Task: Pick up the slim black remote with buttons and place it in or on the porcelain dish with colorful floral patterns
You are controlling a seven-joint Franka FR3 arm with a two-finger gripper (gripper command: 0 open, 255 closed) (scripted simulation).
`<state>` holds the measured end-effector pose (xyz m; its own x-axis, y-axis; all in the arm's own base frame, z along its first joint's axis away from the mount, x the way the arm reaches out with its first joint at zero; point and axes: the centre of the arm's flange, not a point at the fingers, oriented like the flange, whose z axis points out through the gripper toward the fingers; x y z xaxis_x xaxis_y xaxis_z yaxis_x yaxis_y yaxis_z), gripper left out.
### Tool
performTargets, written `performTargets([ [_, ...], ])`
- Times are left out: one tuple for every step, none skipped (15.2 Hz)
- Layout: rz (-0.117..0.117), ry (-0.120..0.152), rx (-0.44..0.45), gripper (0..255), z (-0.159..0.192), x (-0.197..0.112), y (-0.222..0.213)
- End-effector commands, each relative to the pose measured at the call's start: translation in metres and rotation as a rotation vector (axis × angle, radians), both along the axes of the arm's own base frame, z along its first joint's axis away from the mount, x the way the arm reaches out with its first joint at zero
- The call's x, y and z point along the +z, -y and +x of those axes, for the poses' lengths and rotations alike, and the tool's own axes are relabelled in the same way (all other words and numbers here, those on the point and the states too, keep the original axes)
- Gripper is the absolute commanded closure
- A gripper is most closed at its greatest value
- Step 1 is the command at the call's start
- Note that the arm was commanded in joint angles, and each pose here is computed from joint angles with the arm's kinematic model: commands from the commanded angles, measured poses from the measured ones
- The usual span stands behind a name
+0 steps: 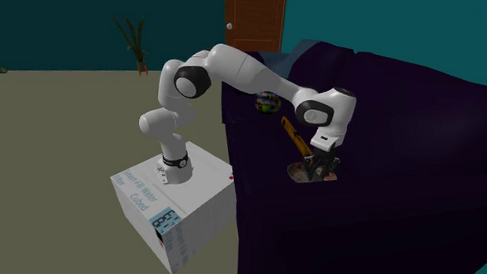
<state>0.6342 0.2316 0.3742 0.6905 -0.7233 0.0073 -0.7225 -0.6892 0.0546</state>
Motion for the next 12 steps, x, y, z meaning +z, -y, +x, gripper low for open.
performTargets([
  [0.001, -0.009, 0.005, 255, -0.002, -0.003, -0.004],
  [0.001, -0.009, 0.005, 0, -0.002, -0.003, -0.004],
  [0.001, -0.009, 0.005, 0, -0.001, -0.003, -0.004],
  [0.001, -0.009, 0.005, 0, -0.001, -0.003, -0.004],
  [0.001, -0.009, 0.005, 0, -0.002, -0.003, -0.004],
  [0.001, -0.009, 0.005, 0, -0.001, -0.003, -0.004],
  [0.001, -0.009, 0.005, 0, -0.002, -0.003, -0.004],
  [0.001, -0.009, 0.005, 0, -0.002, 0.01, -0.004],
  [0.001, -0.009, 0.005, 0, -0.001, 0.023, -0.005],
  [0.001, -0.009, 0.005, 0, -0.001, 0.037, -0.005],
  [0.001, -0.009, 0.005, 0, 0.0, 0.047, -0.006],
  [0.001, -0.009, 0.005, 0, 0.0, 0.047, -0.006],
])
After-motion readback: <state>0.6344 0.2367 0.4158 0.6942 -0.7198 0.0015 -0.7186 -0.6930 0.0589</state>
